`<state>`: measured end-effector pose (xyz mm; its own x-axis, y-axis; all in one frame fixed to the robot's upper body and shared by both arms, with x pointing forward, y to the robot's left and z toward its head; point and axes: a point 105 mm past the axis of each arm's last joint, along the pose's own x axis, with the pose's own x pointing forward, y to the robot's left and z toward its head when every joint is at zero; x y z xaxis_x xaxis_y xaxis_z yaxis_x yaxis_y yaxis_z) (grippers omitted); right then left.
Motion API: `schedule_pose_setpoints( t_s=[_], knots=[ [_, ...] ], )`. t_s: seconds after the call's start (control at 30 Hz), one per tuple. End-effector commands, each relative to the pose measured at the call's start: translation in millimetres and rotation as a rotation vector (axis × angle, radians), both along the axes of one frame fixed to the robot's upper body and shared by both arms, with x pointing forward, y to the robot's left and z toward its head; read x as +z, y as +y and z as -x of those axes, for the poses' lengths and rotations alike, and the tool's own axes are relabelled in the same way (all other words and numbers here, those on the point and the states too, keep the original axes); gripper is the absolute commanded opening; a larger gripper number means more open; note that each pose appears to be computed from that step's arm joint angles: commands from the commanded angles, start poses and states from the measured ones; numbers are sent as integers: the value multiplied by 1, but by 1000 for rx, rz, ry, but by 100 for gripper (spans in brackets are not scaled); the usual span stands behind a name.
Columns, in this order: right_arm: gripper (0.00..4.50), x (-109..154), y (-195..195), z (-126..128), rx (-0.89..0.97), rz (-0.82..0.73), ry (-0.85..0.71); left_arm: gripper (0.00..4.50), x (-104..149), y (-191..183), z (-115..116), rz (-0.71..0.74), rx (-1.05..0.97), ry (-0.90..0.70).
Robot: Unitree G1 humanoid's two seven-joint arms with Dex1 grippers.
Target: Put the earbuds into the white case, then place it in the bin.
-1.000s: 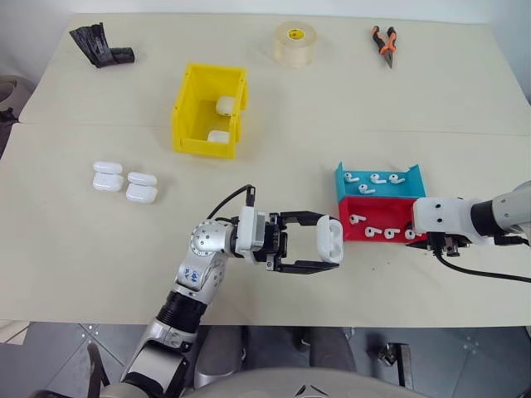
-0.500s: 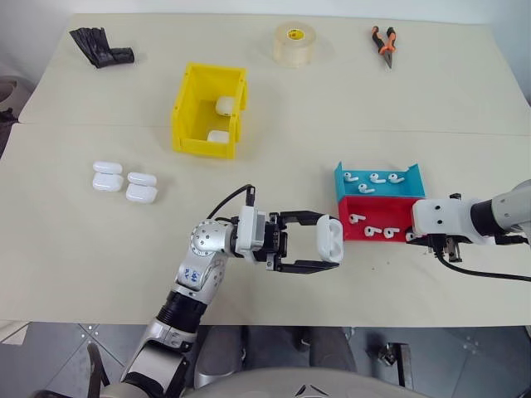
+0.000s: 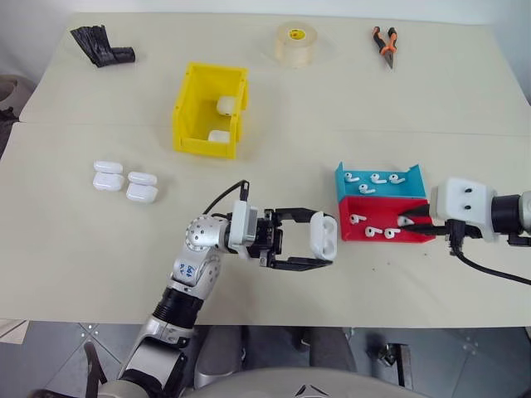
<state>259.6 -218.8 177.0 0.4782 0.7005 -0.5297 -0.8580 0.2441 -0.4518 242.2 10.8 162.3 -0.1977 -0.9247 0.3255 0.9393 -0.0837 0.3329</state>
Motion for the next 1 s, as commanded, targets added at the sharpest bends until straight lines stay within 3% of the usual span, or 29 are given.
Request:
schedule_pose_setpoints(
  t_s=[0.03, 0.2, 0.4, 0.73, 1.0],
  knots=[
    [64, 22, 24, 21, 43, -261, -43, 280, 8, 3, 2, -2, -29, -25],
    [64, 33, 64, 40, 45, -670, -31, 280, 6, 4, 0, -42, -51, 7],
    [64, 51, 94, 43, 42, -926, -96, 280, 8, 9, -4, -70, -61, 26],
    [64, 50, 118, 50, 142, -970, -59, 280, 15, 11, -6, -82, -70, 38],
    [64, 32, 123, 48, 151, -909, -51, 280, 17, 10, -7, -73, -62, 42]
  ],
)
